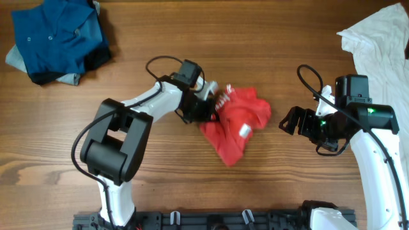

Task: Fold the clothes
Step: 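Carry the red bundle up-left toward the blue shirt pile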

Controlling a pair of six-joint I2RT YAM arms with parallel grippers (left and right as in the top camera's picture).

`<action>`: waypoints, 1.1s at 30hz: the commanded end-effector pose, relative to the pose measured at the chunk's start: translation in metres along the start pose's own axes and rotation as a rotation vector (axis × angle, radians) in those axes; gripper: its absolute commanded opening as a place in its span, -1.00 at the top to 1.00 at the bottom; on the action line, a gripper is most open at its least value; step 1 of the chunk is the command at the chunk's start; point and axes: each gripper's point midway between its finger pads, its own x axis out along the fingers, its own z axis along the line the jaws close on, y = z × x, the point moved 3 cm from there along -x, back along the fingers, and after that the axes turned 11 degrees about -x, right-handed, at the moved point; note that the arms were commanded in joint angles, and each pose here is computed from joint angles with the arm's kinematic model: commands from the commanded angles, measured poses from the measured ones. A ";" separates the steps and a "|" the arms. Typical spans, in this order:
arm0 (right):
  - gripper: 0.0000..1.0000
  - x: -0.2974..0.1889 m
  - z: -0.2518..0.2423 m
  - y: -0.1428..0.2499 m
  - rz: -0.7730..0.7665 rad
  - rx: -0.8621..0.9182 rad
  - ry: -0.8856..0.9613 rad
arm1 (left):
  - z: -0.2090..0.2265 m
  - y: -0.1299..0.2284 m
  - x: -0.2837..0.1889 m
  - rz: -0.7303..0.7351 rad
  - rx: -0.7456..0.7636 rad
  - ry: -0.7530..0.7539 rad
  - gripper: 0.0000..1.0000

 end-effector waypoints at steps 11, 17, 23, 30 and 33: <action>-0.97 0.001 0.002 0.001 0.005 -0.027 -0.020 | 0.197 -0.065 -0.117 -0.462 -0.862 -0.258 0.81; -0.98 0.001 0.002 -0.004 -0.015 -0.033 -0.022 | 0.215 -0.039 -0.126 -0.376 -0.991 -0.264 0.00; -0.98 0.001 0.002 -0.005 -0.018 -0.031 -0.024 | 0.186 -0.020 -0.118 -0.296 -1.023 -0.298 0.25; -0.98 0.001 0.003 -0.007 -0.028 -0.022 -0.024 | 0.126 -0.017 -0.150 -0.412 -0.947 -0.302 0.03; -0.98 0.001 0.002 -0.007 -0.029 -0.019 -0.024 | 0.129 -0.023 -0.170 -0.518 -0.900 -0.361 -0.60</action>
